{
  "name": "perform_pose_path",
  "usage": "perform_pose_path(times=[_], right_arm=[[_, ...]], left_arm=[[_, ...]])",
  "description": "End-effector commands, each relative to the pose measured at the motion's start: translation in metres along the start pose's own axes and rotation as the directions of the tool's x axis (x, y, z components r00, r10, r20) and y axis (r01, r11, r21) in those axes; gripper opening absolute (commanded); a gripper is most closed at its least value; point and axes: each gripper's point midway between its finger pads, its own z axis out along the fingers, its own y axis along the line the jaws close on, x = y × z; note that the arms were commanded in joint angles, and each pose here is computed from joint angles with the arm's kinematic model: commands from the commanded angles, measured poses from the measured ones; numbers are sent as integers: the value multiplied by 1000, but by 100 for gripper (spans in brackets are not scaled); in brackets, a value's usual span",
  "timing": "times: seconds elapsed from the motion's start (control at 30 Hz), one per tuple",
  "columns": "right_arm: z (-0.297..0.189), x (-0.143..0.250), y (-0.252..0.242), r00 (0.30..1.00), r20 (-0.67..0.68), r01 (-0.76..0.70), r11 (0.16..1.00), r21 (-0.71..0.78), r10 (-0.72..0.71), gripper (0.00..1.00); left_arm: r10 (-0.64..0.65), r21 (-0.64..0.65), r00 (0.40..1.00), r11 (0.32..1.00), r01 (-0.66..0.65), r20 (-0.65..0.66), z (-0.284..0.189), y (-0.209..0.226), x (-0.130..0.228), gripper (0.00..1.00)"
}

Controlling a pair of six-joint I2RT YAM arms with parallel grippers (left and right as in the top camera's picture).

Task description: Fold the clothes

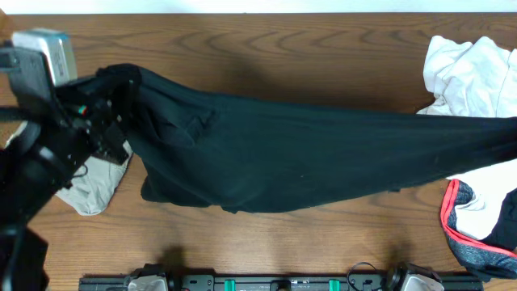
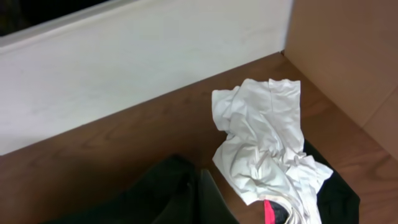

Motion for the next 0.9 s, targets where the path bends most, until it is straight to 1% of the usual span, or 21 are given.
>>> perform_pose_path(times=[0.0, 0.23, 0.33, 0.4, 0.53, 0.7, 0.8, 0.87], right_arm=[[-4, -6, -5, 999, 29, -17, 999, 31, 17, 1], [0, -9, -6, 999, 33, -18, 999, 37, 17, 1], [19, -12, -6, 1000, 2, -19, 999, 44, 18, 1], [39, -11, -6, 999, -46, -19, 999, 46, 21, 1], [101, -4, -4, 982, -184, -26, 999, 37, 32, 1], [206, 15, 0, 932, -361, -41, 999, 2, 39, 1], [274, 32, 16, 903, -430, -30, 994, -109, -19, 1], [315, 44, 28, 888, -458, -56, 981, -183, -35, 1]], left_arm=[[30, -64, 999, 998, -29, 14, -2, 11, -5, 6], [40, -52, 999, 998, -39, 26, -9, 4, -6, 6], [22, -47, 1000, 999, -23, -4, 6, 12, -5, 6], [2, -50, 999, 999, -4, -35, 23, 23, -4, 6], [-41, 10, 993, 999, 43, -112, 75, 44, 0, 6], [-63, 40, 982, 997, 72, -176, 166, 85, 8, 6], [-75, 55, 973, 995, 89, -217, 221, 107, 25, 6], [-77, 63, 970, 994, 94, -231, 252, 119, 35, 6]])
